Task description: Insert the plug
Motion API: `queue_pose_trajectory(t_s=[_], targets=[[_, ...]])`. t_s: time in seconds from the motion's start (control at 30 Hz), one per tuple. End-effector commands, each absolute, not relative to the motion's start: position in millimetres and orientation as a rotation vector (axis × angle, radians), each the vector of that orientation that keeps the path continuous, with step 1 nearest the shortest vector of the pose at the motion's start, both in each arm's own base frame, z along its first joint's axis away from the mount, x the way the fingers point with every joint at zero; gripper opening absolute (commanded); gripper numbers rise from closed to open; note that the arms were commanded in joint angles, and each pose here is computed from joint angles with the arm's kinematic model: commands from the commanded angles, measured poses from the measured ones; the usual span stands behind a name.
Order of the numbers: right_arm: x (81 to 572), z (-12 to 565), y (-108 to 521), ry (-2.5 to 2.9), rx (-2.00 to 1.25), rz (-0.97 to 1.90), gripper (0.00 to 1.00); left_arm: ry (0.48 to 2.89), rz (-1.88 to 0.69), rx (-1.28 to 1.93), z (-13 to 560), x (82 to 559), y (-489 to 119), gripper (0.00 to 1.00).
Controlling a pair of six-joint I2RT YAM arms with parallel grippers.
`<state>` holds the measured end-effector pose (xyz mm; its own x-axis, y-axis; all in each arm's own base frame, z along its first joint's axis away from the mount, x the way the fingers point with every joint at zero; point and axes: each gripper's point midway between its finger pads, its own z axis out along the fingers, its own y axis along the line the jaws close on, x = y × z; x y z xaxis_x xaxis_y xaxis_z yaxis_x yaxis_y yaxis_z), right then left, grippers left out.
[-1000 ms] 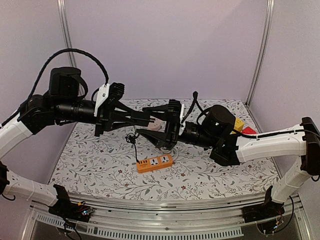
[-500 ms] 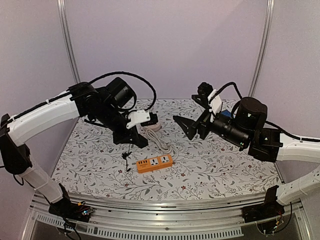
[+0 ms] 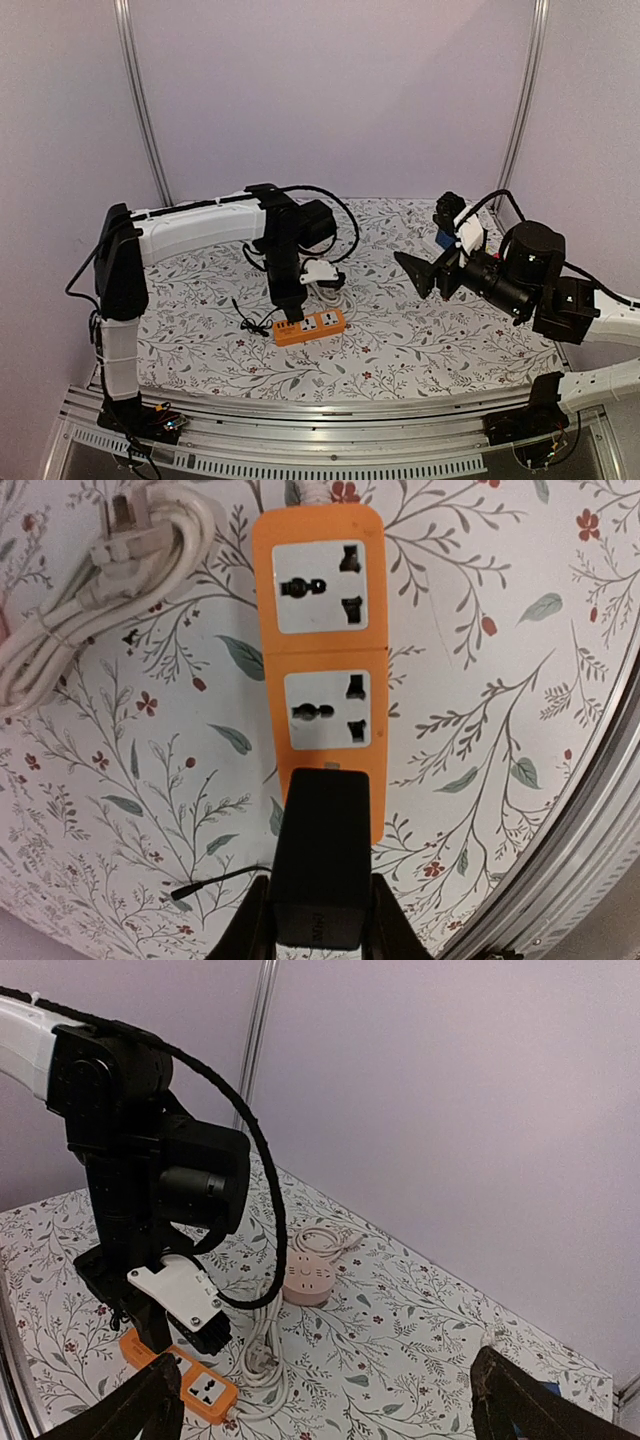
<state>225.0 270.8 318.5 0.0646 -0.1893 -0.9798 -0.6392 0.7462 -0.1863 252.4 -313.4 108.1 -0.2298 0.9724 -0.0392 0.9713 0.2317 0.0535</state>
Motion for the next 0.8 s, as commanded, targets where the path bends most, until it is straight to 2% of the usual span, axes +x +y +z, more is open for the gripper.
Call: queue_pose_trajectory(t_s=[0.0, 0.3, 0.5, 0.6, 0.77], targets=[[223.7, 303.3, 245.6, 1.54, -0.673, 0.32, 0.99, 2.481, -0.008, 1.943, 98.7, 233.7, -330.1, 0.0], [218.3, 299.2, 229.1, 1.522, -0.683, 0.278, 0.99, 2.455, 0.017, 2.028, 84.2, 224.5, -349.3, 0.0], [217.5, 299.5, 231.8, 1.521, -0.689, 0.291, 0.99, 2.474, 0.19, 2.052, 77.9, 223.4, -334.1, 0.0], [217.6, 300.3, 232.9, 1.518, -0.696, 0.289, 0.99, 2.428, 0.264, 2.041, 92.1, 233.3, -330.4, 0.0], [219.3, 297.6, 236.2, 1.527, -0.706, 0.285, 0.99, 2.369, 0.225, 2.042, 120.7, 228.9, -331.0, 0.0]])
